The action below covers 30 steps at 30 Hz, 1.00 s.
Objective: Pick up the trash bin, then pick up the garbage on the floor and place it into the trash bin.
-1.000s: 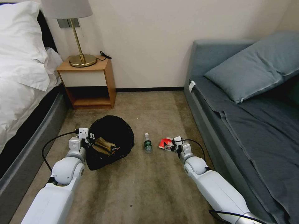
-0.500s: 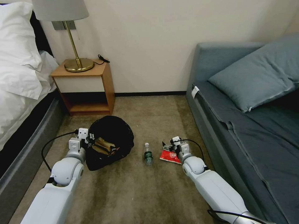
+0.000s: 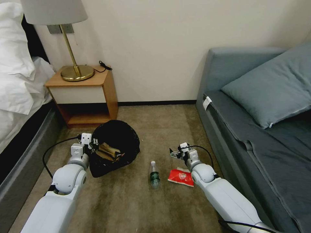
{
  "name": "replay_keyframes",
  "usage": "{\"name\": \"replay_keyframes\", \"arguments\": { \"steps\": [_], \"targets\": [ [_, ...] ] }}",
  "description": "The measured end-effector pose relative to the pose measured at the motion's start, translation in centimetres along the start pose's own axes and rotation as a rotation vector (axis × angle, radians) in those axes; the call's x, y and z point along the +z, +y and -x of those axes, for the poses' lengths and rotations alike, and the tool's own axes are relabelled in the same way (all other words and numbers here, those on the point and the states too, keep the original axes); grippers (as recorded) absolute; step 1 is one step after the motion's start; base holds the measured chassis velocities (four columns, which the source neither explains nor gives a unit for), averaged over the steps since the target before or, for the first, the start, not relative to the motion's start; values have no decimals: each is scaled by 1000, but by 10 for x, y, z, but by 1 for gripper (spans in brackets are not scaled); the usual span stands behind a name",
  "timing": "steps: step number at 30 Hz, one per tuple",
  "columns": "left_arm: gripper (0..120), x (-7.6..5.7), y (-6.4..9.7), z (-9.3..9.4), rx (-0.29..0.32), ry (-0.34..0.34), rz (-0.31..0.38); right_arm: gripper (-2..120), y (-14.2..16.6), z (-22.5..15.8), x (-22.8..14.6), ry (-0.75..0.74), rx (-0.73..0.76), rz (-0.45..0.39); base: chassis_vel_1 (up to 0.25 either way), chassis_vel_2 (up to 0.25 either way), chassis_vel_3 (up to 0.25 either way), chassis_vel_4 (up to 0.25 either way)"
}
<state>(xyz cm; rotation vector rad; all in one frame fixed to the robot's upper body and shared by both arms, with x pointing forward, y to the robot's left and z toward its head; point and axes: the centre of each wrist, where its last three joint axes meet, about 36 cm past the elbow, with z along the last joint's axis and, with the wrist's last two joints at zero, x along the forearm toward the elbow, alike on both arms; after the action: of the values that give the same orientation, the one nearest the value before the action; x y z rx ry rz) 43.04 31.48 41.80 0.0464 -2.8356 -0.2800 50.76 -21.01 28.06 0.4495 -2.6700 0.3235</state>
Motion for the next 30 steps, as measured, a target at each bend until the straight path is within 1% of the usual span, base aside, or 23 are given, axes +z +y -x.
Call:
{"name": "replay_keyframes", "arguments": {
  "steps": [2, 3, 5, 6, 9, 10, 11, 12, 13, 14, 16, 21, 24, 26, 30],
  "targets": [
    [3, -1, 0, -2, 2, -1, 2, 100, -17, -9, -3, 21, -27, -52, -129, 143, 150, -135],
    [3, -1, 0, -2, 2, -1, 2, 100, -17, -9, -3, 21, -27, -52, -103, 120, 144, -135],
    [3, 0, 0, -2, 1, 1, 3, 100, -28, -16, -2, 38, -49, -107, -76, 83, 94, -79],
    [3, 0, 0, -2, 1, 1, 3, 100, -28, -16, -2, 38, -49, -107, -49, 83, 94, -49],
    [3, 0, 1, -2, 2, 2, 4, 100, -41, -28, -2, 67, -97, -185, -1, 9, 18, -16],
    [3, 0, 1, -2, 2, 2, 4, 100, -41, -28, -2, 67, -97, -185, 0, 0, 0, 0],
    [3, -1, 1, -2, 2, 2, 4, 100, -44, -32, -2, 75, -119, -212, 0, 0, 0, 0],
    [3, -1, 1, -2, 2, 2, 4, 100, -44, -32, -2, 75, -119, -212, 0, 0, 0, 0],
    [3, -2, 1, -1, 3, 0, 4, 100, -48, -36, -1, 83, -143, -240, 0, 0, 0, 0],
    [3, -2, 1, -1, 3, 0, 4, 100, -48, -36, -1, 83, -143, -240, 0, 0, 0, 0],
    [3, -3, -1, 0, 7, 1, 4, 100, -53, -44, -1, 93, -206, -276, 0, 0, 0, 0],
    [3, -2, -2, 0, 11, 3, 3, 100, -56, -52, 4, 93, -262, -311, 0, 0, 0, 0],
    [3, -2, -3, -1, 14, 4, 2, 100, -57, -54, 6, 94, -276, -317, 0, 0, 0, 0],
    [3, -1, -4, -1, 17, 8, 4, 100, -57, -61, 13, 97, -328, -336, 0, 0, 0, 0],
    [3, 0, -4, -1, 17, 10, 6, 100, -55, -68, 22, 106, -373, -342, 0, 0, 0, 0]
  ]
}}
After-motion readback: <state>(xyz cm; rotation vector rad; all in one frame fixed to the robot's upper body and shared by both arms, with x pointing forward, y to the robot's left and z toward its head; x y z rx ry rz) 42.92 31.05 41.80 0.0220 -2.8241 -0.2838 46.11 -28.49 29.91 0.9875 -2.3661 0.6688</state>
